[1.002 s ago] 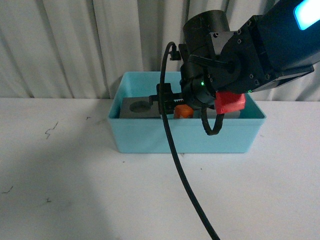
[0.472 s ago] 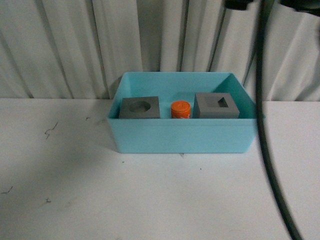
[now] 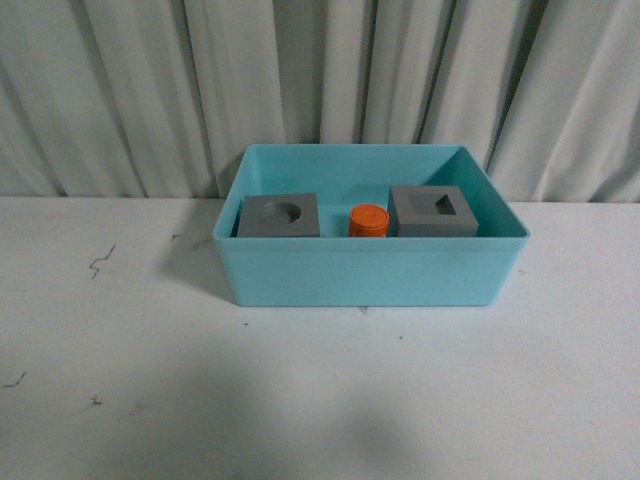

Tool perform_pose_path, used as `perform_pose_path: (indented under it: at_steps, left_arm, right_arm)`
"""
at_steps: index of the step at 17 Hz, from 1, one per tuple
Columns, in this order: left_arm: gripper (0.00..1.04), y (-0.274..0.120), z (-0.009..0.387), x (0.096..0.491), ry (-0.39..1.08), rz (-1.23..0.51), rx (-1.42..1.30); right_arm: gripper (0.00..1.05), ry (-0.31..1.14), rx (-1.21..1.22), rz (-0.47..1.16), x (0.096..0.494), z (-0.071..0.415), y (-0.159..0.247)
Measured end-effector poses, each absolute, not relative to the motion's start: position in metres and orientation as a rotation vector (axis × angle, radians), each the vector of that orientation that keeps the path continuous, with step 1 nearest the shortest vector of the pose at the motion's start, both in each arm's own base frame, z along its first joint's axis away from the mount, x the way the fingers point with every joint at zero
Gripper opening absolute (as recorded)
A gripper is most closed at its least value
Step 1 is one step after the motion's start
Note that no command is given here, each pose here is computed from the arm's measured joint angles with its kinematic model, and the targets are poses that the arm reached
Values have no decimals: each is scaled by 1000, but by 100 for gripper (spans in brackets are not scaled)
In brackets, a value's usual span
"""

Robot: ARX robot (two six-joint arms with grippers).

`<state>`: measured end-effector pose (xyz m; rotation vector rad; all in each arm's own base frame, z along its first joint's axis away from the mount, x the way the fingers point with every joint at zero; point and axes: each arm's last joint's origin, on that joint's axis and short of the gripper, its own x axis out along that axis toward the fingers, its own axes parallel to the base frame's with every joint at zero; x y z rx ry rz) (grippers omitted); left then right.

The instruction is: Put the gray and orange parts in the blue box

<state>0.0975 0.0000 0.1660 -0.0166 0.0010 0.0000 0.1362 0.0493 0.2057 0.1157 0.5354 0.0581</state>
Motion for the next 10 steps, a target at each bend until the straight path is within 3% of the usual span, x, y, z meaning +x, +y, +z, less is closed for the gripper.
perform_pose_path:
  at_steps: [3,4,5,6,10]
  left_arm:
    - [98,0,166,98,1,0,-17]
    - [98,0,166,98,1,1,-17]
    - [98,0,166,98,1,5,-17]
    - [98,0,166,98,1,2,-17]
    - [98,0,166,98,1,0,-17]
  right_arm:
    - [98,596,177,32,118,197,59]
    - [95,472,215,16,122,196,60]
    - [80,207,215,7,118,186,51]
    - [69,85,170,-7,115,182,42]
    - [31,-2,37,-2,112,184,25]
